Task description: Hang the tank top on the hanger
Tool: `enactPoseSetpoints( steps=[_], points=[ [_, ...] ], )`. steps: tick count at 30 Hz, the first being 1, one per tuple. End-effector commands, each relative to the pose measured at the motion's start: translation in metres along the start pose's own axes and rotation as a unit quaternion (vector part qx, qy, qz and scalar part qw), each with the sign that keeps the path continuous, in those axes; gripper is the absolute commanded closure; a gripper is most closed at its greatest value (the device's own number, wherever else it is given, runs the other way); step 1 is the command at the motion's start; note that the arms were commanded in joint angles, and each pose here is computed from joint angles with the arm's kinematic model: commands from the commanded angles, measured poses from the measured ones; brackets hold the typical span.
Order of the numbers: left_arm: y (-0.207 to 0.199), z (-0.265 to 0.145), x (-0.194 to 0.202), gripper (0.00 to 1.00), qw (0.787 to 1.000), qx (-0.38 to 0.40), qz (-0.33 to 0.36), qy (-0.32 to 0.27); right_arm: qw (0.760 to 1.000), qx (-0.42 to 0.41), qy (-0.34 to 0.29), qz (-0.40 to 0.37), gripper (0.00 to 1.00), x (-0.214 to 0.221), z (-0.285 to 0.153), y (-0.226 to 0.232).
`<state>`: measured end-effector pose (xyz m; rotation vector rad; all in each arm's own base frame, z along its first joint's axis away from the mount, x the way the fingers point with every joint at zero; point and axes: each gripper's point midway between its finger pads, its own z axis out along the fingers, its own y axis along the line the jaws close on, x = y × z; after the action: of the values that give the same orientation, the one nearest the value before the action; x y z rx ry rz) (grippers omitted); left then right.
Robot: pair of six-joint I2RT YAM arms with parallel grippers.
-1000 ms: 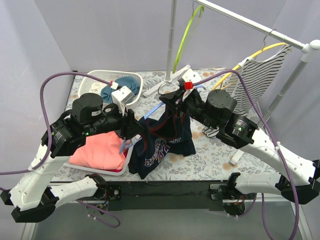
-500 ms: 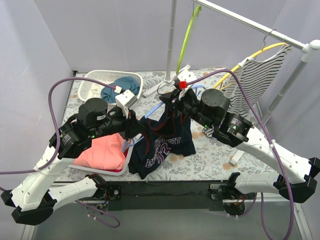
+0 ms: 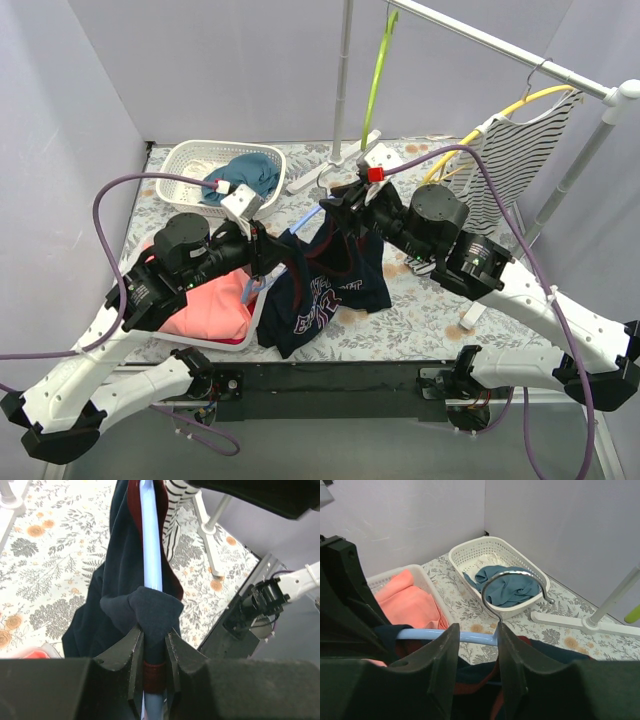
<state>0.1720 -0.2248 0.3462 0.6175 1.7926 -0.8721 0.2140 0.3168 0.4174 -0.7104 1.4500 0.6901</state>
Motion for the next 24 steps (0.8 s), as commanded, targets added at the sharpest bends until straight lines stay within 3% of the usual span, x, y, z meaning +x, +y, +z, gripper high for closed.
enactPoseSetpoints(
  steps=[1,6,16,24],
  points=[
    [-0.001,-0.005,-0.037,1.00,0.996,-0.004,0.004,-0.086,0.998,-0.009,-0.057,0.023,0.53,-0.033,-0.012,0.003],
    [-0.001,-0.004,-0.042,1.00,0.994,-0.003,0.005,-0.106,0.998,-0.029,-0.047,0.044,0.36,-0.025,-0.018,0.011],
    [-0.005,0.004,-0.058,1.00,0.989,0.015,0.009,-0.150,0.992,-0.076,-0.009,0.095,0.27,0.012,-0.060,0.027],
    [-0.014,0.017,-0.076,1.00,0.985,0.038,0.013,-0.166,0.979,-0.128,0.084,0.135,0.21,0.106,-0.094,0.048]
  ],
)
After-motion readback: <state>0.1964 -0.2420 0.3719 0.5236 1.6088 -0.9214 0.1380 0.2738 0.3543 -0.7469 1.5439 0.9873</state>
